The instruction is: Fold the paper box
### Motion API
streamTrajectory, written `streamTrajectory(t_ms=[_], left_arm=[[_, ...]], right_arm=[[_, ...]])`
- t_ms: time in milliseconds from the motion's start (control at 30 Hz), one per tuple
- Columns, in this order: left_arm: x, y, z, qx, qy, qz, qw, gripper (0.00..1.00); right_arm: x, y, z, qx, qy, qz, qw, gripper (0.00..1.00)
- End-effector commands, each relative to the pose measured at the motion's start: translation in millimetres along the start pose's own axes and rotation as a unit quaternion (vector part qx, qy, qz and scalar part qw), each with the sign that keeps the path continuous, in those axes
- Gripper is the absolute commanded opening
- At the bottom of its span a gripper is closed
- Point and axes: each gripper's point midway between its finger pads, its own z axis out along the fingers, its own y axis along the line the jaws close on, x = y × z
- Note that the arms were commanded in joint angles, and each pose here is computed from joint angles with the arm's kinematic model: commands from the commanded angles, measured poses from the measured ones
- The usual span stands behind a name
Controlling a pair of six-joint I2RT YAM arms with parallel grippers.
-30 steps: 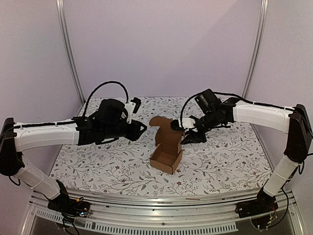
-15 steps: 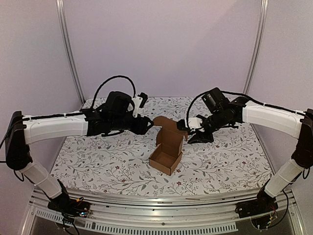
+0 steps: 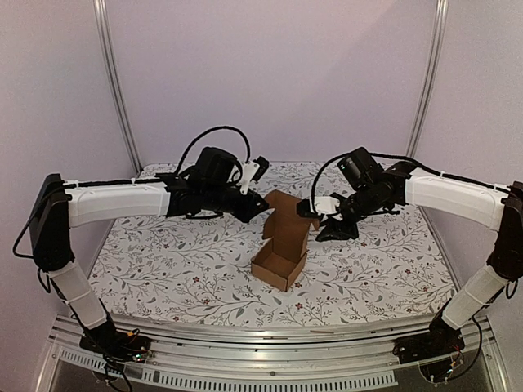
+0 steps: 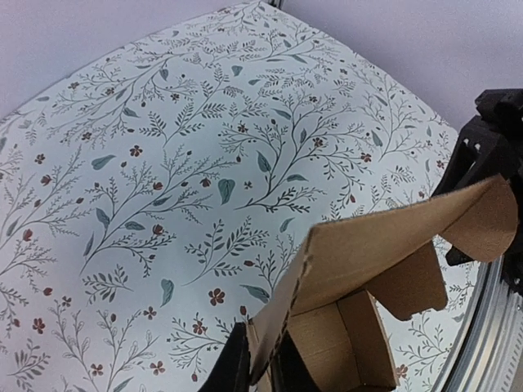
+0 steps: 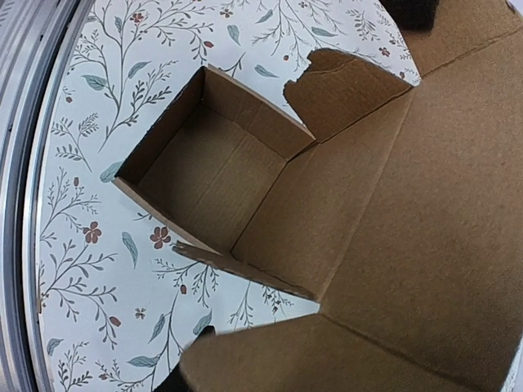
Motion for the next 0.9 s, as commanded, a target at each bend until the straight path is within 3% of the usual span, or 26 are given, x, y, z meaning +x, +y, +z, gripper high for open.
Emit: streamTrajectory(t_ms=[0,133,467,700,867], left_arm=[[-3.8,-7.6,-8.4,0.019,-0.013,-0.004,1.0,0.06],[-1.5,-20.1,-12.4,0.027,-0.024,-0.001,0.999,0.0],[12.4,-40.1,-13.5,-0.021,-0.041,0.021,0.999,0.0],[14.8,-53.1,-3.2,-0.048,-0.068,0.035,0.996,0.0],[20.7,-52.9,3.0,-0.07,-0.065,0.044,0.994,0.0]], right_arm=[[4.5,0.9,2.8,-0.003,0.006,0.025,1.0,0.4],[0.7,2.2,0.3,-0.005,-0.003,0.039,0.999,0.4],[16.6,18.6,-9.8,-0.018,0.027,0.042,0.999,0.4],[40.9,46.3,-42.9,-0.029,0.077,0.021,0.996,0.4],[12.8,36.2,-86.3,-0.009,0.042,0.045,0.998,0.4]])
